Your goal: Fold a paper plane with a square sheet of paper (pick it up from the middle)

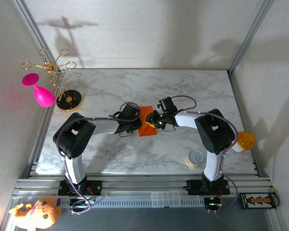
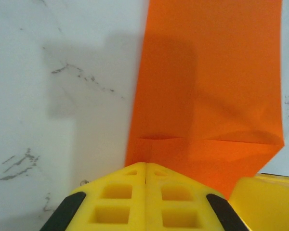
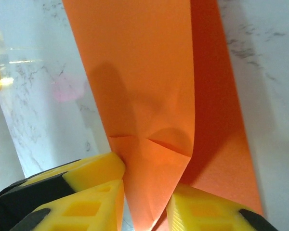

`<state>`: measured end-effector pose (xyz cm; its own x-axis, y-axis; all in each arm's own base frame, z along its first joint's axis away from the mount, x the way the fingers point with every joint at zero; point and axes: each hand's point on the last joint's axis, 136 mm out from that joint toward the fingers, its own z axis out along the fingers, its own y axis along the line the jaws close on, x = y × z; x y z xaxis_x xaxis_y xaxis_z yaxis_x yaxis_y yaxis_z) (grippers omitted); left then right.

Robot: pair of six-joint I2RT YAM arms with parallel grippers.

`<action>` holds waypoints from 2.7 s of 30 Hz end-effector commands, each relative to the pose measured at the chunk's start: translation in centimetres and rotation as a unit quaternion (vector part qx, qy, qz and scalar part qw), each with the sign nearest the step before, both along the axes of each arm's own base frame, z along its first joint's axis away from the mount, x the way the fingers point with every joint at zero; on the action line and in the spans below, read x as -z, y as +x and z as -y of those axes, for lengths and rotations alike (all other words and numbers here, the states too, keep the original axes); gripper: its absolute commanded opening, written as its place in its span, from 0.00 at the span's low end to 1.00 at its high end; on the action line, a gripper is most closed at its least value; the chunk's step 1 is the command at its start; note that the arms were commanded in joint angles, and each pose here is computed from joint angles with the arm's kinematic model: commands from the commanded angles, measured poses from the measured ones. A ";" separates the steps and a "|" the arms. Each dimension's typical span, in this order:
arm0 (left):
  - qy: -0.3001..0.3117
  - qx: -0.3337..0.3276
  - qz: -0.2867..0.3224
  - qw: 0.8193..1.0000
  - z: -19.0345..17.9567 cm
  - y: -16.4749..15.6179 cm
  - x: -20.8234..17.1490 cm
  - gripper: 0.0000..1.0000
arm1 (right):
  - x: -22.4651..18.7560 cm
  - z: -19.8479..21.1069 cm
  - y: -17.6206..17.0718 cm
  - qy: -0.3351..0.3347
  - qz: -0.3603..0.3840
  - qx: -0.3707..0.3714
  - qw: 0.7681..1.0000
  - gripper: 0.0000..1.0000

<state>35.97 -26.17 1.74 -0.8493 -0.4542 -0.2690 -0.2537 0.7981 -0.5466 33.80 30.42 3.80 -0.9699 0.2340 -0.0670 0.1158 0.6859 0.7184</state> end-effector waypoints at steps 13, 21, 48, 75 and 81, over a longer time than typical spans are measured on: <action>-0.006 0.002 -0.021 1.000 -0.5 -0.7 0.2 0.00 | 1.5 -0.5 -1.0 0.006 0.006 -0.026 1.000 0.15; -0.105 0.017 0.000 0.994 -0.1 0.4 -3.6 0.04 | -0.3 -0.9 0.3 0.019 0.068 -0.035 0.997 0.01; -0.424 0.054 0.190 0.884 -1.1 -3.5 -18.7 0.91 | -17.6 -3.2 -0.9 0.237 0.224 -0.146 0.934 0.01; -0.375 0.047 0.183 0.907 -0.7 -1.2 -16.8 0.13 | -16.1 -1.9 -0.7 0.230 0.193 -0.133 0.944 0.09; -0.292 0.036 0.166 0.941 -1.8 -0.5 -14.5 0.05 | -14.3 1.3 2.0 0.111 0.222 -0.079 0.966 0.42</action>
